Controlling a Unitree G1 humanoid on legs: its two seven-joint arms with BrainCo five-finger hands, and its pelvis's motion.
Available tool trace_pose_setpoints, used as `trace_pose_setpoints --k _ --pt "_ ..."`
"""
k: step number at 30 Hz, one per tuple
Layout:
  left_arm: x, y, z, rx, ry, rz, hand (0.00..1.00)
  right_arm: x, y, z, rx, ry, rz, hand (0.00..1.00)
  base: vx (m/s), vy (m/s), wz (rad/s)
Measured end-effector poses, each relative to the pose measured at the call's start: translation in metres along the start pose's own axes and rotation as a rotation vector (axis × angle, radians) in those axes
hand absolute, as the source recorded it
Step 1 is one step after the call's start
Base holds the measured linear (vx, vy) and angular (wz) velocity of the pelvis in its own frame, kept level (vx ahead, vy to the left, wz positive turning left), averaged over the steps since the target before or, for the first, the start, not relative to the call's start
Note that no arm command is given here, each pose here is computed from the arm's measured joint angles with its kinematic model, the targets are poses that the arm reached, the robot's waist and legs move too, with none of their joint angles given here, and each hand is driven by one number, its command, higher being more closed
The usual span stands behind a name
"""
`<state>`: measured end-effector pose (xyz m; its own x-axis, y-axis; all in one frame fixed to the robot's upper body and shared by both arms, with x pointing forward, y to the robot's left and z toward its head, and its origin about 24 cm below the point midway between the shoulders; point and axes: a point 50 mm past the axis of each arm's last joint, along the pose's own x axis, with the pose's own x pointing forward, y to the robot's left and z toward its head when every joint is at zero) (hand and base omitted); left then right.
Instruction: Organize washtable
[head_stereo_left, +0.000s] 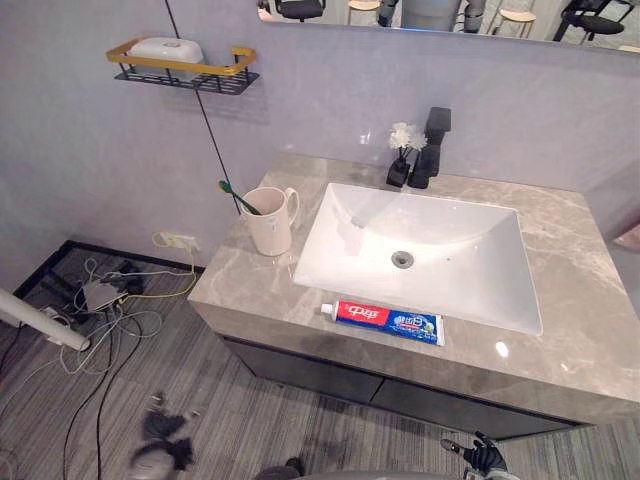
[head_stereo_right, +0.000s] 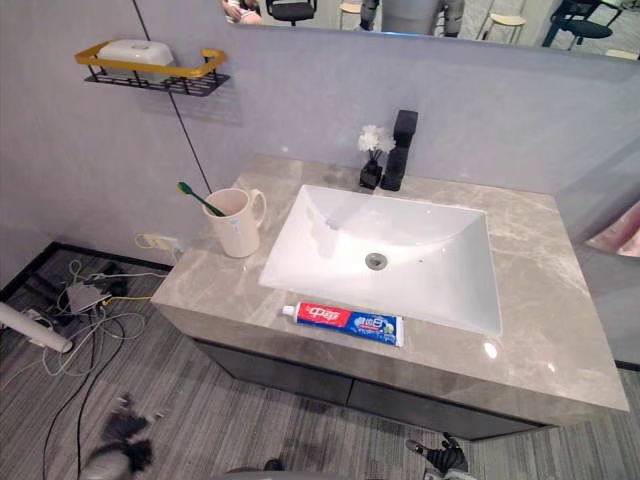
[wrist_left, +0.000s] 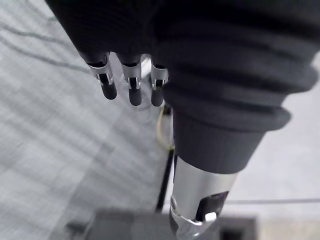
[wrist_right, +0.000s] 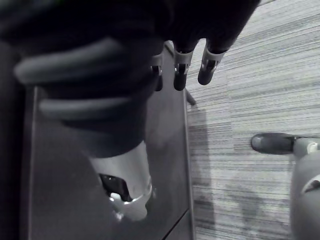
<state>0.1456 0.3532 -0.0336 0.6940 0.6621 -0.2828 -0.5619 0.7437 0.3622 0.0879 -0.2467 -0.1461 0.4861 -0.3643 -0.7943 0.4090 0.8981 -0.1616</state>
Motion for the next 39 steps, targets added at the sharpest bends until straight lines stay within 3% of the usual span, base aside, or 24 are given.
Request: trace_pose_setpoints --k 5,8,11,17,26,30,39 --pt "-0.007 0.008 0.103 -0.01 -0.451 0.076 0.0 -0.003 -0.001 -0.004 0.003 0.003 0.004 0.0 0.01 -0.001 0.22" --pt "-0.035 0.0 0.158 0.035 -0.732 0.102 0.0 -0.003 0.003 -0.005 0.009 0.004 0.02 0.0 0.02 0.003 0.18" --pt "-0.087 -0.029 0.207 0.143 -1.075 0.059 0.0 -0.003 0.006 -0.005 0.016 -0.007 0.029 0.0 0.01 0.007 0.12" --pt "-0.15 -0.076 0.227 0.215 -1.406 -0.099 0.0 -0.004 0.012 -0.003 -0.003 -0.023 0.059 0.0 -0.02 0.009 -0.01" --pt "-0.178 -0.124 0.221 0.215 -1.483 -0.41 0.0 -0.006 0.023 -0.009 -0.055 -0.007 0.118 0.0 0.01 0.009 -0.16" --pt "-0.187 -0.157 0.209 0.253 -1.46 -0.622 0.0 -0.006 0.025 -0.009 -0.07 -0.006 0.131 0.0 0.0 0.002 -0.06" --pt "-0.174 -0.197 0.175 0.411 -1.311 -0.812 0.0 -0.005 0.027 -0.008 -0.084 0.005 0.14 0.0 -0.02 0.003 -0.02"
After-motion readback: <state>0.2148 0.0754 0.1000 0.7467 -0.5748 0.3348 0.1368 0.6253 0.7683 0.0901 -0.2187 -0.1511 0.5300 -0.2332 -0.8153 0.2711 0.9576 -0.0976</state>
